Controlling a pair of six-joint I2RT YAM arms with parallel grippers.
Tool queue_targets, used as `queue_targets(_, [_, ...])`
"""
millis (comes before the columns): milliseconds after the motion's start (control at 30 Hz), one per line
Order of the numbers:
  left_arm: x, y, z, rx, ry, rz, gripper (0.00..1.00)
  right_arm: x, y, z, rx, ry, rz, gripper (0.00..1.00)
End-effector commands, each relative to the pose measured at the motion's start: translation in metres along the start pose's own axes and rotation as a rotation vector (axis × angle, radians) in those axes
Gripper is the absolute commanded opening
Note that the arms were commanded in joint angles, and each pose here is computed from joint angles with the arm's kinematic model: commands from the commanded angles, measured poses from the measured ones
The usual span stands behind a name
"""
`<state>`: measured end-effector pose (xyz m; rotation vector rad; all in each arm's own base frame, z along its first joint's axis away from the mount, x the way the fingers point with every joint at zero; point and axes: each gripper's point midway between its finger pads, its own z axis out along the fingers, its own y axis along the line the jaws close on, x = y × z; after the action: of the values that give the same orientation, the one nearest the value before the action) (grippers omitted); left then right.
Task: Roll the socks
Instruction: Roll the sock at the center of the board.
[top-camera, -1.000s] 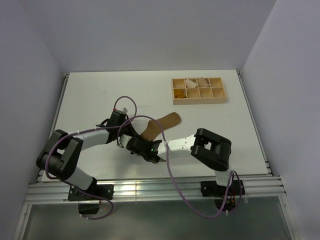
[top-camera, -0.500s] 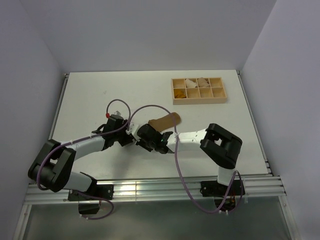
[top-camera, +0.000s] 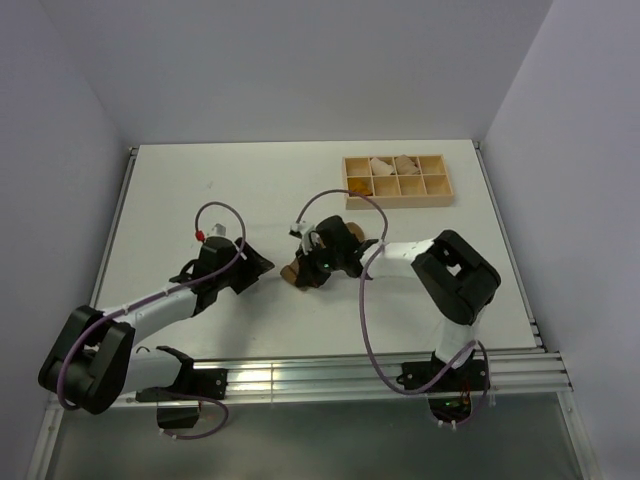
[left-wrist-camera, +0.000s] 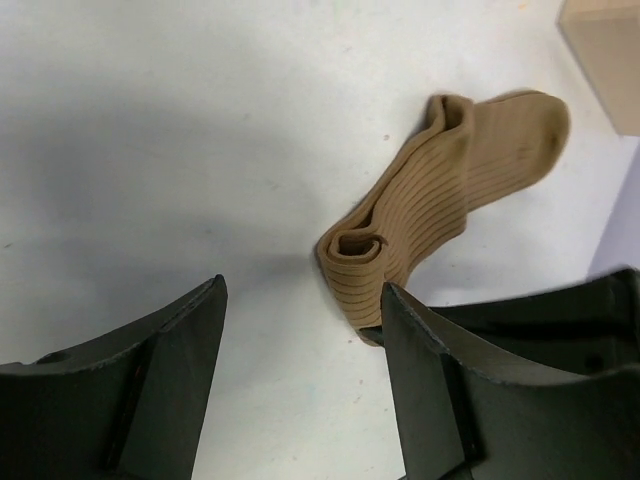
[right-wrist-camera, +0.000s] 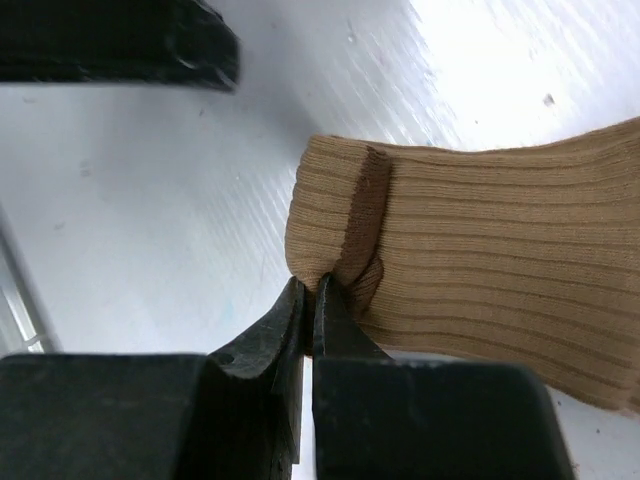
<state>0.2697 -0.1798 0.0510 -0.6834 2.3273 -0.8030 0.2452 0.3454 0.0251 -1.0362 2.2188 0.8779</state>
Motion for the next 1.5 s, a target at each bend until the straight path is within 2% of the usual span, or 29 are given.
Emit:
queue_targets(0, [-0.008,-0.028,-0.003,0.130,-0.023,0.024,0.68,0.034,0.004,-0.015,-0.180,0.097,0.246,0.00])
queue_targets(333, [0.014,-0.041,0.003,0.201,0.044,0.051,0.64,0.029,-0.004,-0.021,-0.402,0.014,0.600,0.00])
queue_targets(467, [0.024,-0.043,0.009,0.202,0.066,0.056,0.63,0.027,-0.009,-0.024,-0.432,-0.031,0.653,0.00])
queue_targets(600, [0.035,-0.038,0.020,0.186,0.105,0.059,0.62,0.029,-0.010,-0.022,-0.454,-0.023,0.711,0.00])
queue_targets(900, [0.050,-0.042,0.031,0.219,0.153,0.056,0.62,0.034,-0.017,-0.018,-0.438,-0.014,0.749,0.00])
queue_targets(1033, [0.055,-0.036,0.037,0.182,0.173,0.056,0.60,0.033,-0.018,-0.017,-0.431,-0.009,0.747,0.00])
queue_targets(1467, [0.066,-0.012,0.054,0.085,0.194,0.051,0.50,0.036,-0.019,-0.015,-0.431,0.002,0.750,0.00])
